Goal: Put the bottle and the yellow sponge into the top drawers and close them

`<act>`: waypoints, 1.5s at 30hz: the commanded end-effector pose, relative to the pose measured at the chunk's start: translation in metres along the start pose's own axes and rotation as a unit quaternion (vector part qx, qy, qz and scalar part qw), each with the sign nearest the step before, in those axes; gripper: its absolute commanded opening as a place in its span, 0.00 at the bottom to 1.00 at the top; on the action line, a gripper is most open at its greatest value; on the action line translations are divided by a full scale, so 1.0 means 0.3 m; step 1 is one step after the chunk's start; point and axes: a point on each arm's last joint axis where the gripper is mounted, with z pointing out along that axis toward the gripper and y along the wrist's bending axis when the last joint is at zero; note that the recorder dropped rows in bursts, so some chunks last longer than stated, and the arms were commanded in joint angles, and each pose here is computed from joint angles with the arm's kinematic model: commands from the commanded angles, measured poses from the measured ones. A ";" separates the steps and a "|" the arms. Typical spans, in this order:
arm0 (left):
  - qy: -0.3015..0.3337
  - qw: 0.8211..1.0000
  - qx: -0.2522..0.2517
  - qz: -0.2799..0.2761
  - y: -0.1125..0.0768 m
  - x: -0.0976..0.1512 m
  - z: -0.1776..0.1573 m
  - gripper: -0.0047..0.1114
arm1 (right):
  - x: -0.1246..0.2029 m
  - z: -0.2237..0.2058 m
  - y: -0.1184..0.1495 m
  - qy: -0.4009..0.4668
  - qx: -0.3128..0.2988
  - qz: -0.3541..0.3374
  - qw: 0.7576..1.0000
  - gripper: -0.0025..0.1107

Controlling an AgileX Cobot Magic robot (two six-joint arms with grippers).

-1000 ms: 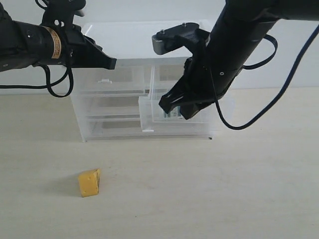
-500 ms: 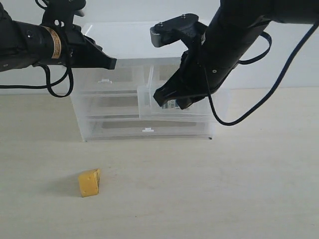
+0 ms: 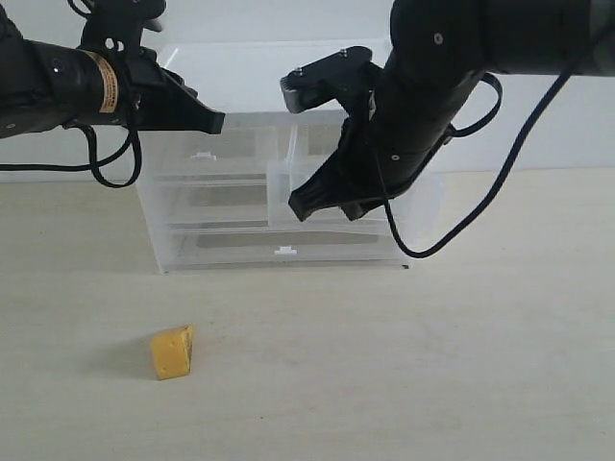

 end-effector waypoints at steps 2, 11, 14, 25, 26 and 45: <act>0.010 1.000 -0.003 -0.004 -0.005 0.012 0.001 0.08 | -0.073 -0.014 -0.086 -0.111 0.067 -0.034 0.991 0.02; 0.010 1.000 -0.003 -0.004 -0.005 0.012 0.001 0.08 | 0.042 -0.104 0.010 0.042 -0.116 -0.192 0.974 0.02; 0.010 1.000 -0.003 -0.002 -0.005 0.012 0.001 0.08 | 0.058 -0.146 0.010 0.050 -0.127 -0.249 0.959 0.14; 0.010 0.998 -0.006 0.063 0.000 0.013 0.001 0.08 | -0.048 -0.187 0.009 -0.122 -0.075 -0.365 0.920 0.56; 0.010 0.998 -0.006 0.063 0.000 0.013 0.001 0.08 | -0.059 -0.182 0.010 -0.122 -0.079 -0.362 0.921 0.56; 0.009 0.998 -0.004 0.063 -0.002 0.014 0.001 0.08 | -0.068 -0.039 0.030 -0.084 -0.115 -0.376 0.916 0.05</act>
